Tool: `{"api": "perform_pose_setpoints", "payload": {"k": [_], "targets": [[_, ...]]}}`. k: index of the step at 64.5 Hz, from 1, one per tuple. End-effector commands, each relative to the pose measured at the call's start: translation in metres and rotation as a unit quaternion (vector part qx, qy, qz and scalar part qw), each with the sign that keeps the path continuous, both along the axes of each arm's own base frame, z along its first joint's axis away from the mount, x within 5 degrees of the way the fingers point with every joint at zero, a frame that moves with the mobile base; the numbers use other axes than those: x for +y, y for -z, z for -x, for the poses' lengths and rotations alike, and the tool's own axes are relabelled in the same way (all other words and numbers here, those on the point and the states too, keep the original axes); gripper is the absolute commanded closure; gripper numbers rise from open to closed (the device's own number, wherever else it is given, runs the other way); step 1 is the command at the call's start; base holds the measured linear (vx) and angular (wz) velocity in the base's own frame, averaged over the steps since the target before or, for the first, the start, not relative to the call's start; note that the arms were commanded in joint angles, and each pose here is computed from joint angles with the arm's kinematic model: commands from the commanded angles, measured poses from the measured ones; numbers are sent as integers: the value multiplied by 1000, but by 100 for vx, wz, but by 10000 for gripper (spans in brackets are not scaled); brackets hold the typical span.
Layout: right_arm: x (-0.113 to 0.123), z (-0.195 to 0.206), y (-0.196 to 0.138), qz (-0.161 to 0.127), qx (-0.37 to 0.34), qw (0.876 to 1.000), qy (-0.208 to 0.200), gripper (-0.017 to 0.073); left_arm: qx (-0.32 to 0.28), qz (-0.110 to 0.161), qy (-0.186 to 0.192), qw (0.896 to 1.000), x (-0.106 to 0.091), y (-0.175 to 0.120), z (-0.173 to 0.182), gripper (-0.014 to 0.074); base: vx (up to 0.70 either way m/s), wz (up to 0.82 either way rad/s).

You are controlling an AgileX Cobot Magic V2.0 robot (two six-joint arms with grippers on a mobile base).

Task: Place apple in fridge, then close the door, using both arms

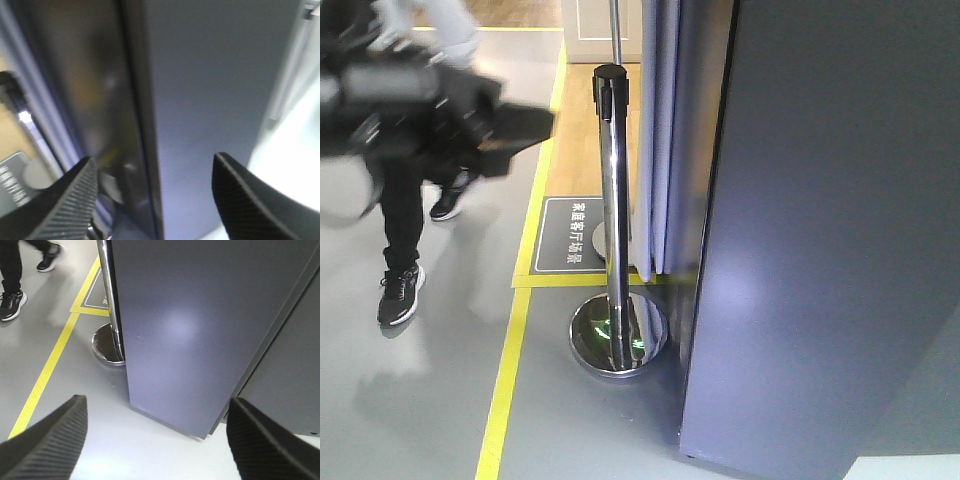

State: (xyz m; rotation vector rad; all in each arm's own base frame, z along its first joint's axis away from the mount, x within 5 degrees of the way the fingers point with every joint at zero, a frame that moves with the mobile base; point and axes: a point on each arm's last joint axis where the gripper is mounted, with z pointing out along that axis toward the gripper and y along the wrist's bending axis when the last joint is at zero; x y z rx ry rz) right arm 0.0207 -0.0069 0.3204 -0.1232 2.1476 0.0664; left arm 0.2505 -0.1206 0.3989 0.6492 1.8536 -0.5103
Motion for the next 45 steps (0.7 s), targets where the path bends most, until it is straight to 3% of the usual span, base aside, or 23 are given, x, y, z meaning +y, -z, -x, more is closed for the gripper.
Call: {"api": "perform_pose_setpoints", "payload": {"k": [1,16,30,45], "targets": [[0,-3,-12,1,-37,999,1,12,-56,39,-55,996,17,-9,22,129,0,0],[0,-3,-12,1,-37,999,1,12,-10,32,-94,995,32,48,49,129,0,0],[0,-3,-12,1,-37,999,1,12,-15,35,-142,989,44,73,59,129,0,0],[0,-3,-12,1,-37,999,1,12,-1,29,-133,991,43,78,60,129,0,0]]}}
